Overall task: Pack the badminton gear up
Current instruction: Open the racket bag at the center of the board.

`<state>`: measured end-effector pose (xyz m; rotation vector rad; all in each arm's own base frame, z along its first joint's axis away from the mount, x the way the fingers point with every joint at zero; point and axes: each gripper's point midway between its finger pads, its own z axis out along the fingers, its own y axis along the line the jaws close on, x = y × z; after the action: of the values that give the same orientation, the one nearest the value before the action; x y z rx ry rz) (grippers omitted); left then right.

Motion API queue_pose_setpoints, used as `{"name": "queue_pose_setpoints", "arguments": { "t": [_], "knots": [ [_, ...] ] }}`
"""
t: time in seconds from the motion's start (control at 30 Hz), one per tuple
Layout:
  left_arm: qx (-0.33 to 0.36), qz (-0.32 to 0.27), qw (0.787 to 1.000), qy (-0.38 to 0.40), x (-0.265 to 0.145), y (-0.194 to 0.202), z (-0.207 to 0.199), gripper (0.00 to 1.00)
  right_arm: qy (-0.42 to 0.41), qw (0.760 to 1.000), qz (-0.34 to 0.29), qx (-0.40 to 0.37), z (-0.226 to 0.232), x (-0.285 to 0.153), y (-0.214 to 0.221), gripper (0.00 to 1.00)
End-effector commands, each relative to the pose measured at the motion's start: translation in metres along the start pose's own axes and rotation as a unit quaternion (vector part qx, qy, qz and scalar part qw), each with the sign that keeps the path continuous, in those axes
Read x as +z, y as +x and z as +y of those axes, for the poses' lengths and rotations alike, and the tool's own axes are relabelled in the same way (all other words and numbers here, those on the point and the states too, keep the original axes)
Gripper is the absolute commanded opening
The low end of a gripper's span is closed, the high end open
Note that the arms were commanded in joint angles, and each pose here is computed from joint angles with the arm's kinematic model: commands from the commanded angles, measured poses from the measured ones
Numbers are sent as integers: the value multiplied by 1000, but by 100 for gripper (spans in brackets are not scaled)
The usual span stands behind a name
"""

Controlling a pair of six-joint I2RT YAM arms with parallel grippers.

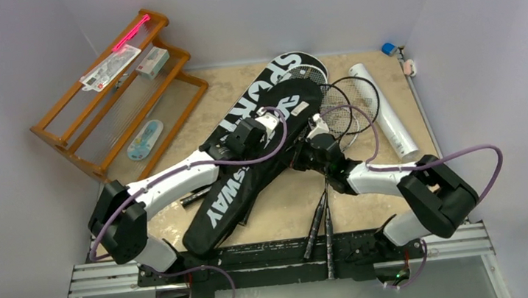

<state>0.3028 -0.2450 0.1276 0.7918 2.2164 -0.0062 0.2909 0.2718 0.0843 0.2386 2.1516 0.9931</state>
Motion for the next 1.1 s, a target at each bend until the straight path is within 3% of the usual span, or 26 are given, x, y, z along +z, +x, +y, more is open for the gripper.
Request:
{"name": "queue_pose_setpoints", "arguments": {
  "t": [0.0,0.07,0.17,0.23,0.53,0.73,0.9,1.07],
  "knots": [
    [-4,-11,1000,-7,-2,-8,4,0,7,999,-31,-19,2,-4,-17,0],
    [-2,-26,999,30,-6,-12,-7,0,19,999,-21,-18,-2,-3,-13,0],
    [4,-38,995,97,-9,-15,-30,25,18,999,-20,-18,-3,-3,-12,0],
    [6,-32,992,122,-6,-12,-40,36,8,999,-27,-19,0,-3,-14,0],
    [10,21,985,169,13,6,-65,53,-15,999,-35,-25,12,-9,-19,0],
    [12,48,985,164,24,17,-67,54,-27,999,-37,-24,16,-11,-20,0],
    [16,76,994,81,36,27,-41,51,-31,999,-36,-22,18,-12,-19,0],
    [10,64,998,-22,30,20,-3,27,-13,999,-25,-20,8,-12,-13,0]
  ]
}}
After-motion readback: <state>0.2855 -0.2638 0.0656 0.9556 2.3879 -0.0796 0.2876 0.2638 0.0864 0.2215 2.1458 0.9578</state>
